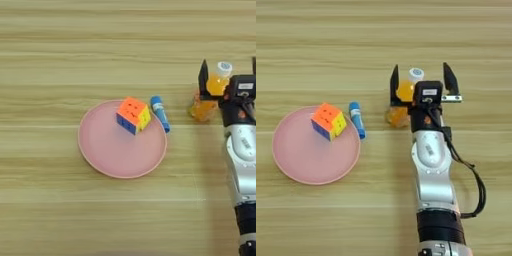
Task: Move the objects on the table
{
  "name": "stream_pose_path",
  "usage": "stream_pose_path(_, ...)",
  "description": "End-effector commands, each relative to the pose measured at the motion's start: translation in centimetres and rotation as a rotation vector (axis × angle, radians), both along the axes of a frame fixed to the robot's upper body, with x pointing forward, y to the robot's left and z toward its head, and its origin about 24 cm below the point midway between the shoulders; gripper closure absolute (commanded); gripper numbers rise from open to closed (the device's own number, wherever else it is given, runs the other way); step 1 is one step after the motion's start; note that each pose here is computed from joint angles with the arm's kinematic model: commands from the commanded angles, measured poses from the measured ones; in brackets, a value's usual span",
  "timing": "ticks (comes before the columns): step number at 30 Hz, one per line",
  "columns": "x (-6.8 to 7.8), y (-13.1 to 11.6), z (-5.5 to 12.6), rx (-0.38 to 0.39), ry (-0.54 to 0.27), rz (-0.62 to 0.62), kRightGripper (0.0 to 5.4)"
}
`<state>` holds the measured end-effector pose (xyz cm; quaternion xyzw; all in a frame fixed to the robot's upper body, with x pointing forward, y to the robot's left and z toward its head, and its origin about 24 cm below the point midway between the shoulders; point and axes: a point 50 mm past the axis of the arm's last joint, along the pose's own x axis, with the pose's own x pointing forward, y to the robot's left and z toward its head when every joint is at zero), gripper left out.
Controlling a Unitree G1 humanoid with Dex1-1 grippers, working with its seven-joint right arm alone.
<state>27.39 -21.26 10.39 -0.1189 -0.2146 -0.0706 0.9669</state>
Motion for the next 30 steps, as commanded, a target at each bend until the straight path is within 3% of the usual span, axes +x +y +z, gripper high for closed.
stream_pose_path(1,-0.3,1.2,5.0,-0.053,-0.222,0.057,0.07)
stream_pose_path(6,-1.6,3.4,6.8,-0.091,-0.309,0.197,0.07)
stream_pose_path(14,-3.0,6.3,6.7,-0.139,-0.280,0.449,0.07)
stream_pose_path(18,-3.9,7.8,5.8,-0.169,-0.214,0.632,0.07)
stream_pose_path(22,-4.2,8.7,3.5,-0.199,-0.050,0.772,0.07)
stream_pose_path(27,-4.6,9.2,1.9,-0.199,0.059,0.839,0.07)
stream_pose_path(30,-4.2,9.0,1.4,-0.188,0.095,0.806,0.07)
